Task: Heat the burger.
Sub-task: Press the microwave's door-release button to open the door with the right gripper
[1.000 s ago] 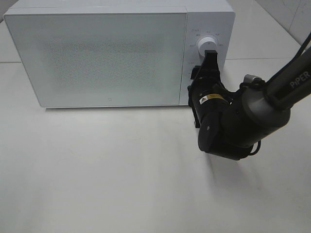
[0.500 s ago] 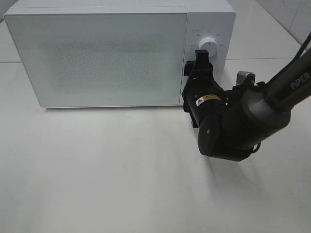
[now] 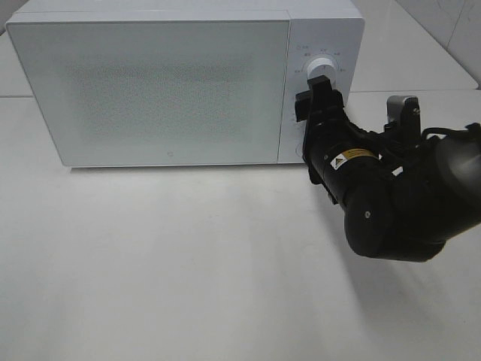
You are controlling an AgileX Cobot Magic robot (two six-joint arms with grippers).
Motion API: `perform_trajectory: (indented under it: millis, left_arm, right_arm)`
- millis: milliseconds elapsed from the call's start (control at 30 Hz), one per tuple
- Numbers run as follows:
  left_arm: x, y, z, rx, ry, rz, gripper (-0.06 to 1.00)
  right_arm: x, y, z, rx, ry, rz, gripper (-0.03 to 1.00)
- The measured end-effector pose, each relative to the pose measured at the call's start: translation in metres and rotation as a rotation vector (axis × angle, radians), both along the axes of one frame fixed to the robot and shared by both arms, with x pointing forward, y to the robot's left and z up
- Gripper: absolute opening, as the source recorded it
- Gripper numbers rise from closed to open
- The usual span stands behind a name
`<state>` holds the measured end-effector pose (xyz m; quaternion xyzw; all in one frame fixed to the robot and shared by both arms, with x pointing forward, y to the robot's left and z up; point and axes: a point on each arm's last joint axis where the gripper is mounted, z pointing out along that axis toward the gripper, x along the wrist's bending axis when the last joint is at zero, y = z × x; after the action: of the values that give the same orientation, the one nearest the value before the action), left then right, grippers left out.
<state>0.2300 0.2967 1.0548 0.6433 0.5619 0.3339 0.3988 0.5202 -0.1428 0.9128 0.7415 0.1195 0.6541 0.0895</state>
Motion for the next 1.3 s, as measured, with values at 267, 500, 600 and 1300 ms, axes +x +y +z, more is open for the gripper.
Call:
perform_trajectory:
  millis: [267,500,600,1300]
  left_arm:
    - [0.000,0.000,0.000,0.000,0.000,0.000,0.99]
    - [0.000,0.000,0.000,0.000,0.000,0.000,0.99]
    - [0.000,0.000,0.000,0.000,0.000,0.000,0.99]
    - [0.000,0.000,0.000,0.000,0.000,0.000,0.99]
  right_arm:
    - [-0.019,-0.003,0.022,-0.288,0.078,0.164,0.72]
    - [-0.029,-0.005,0.041,-0.607,0.146,0.397,0.72]
    - [-0.031,-0.011,0.047,-0.689,0.166,0.475,0.72]
    - [-0.080,-0.047,0.092,-1.137,0.497,1.005,0.72]
